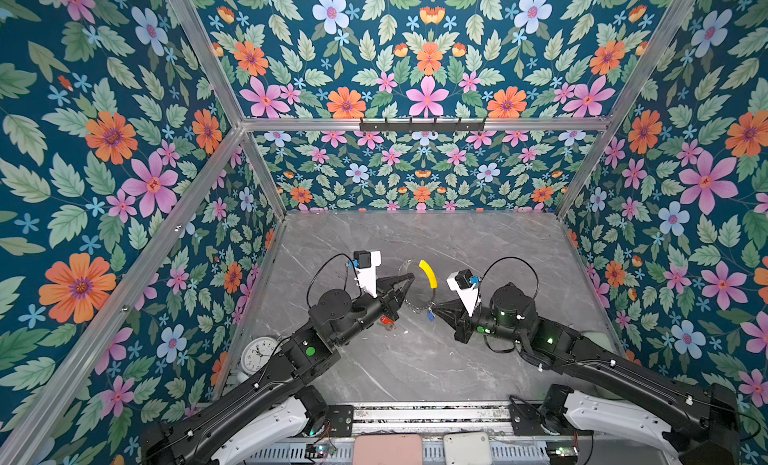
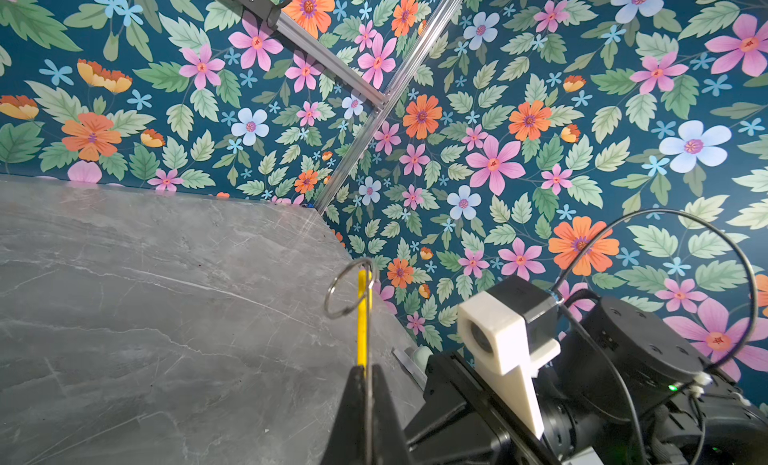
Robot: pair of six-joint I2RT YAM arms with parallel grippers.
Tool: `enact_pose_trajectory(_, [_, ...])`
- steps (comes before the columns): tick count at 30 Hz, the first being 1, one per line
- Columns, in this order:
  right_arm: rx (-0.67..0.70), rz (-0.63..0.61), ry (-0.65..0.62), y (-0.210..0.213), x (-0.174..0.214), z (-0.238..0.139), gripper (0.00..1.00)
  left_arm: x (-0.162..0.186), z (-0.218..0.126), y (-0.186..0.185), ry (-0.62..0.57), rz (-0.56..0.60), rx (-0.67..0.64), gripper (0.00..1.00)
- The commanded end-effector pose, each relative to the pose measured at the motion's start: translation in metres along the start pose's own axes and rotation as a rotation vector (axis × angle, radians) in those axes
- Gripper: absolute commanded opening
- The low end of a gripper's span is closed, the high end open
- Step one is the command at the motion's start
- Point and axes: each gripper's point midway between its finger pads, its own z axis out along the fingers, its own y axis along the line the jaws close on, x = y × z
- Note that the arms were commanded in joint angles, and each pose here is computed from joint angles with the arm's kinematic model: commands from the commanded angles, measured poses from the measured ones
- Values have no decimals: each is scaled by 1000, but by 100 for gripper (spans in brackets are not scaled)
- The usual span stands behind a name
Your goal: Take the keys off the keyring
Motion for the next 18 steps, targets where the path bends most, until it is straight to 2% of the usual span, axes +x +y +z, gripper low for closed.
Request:
enact_pose_trajectory(1, [-19, -22, -26, 5, -9, -4, 0, -5, 0, -1, -25, 1, 5, 0])
enact_pose_trajectory(11, [-10, -31, -45, 5, -10, -13, 0, 0, 0, 1, -14, -6, 4, 0])
enact_pose_trajectory(18, [-43, -42, -59, 11, -13, -11, 0, 2, 1, 0, -13, -53, 20, 0])
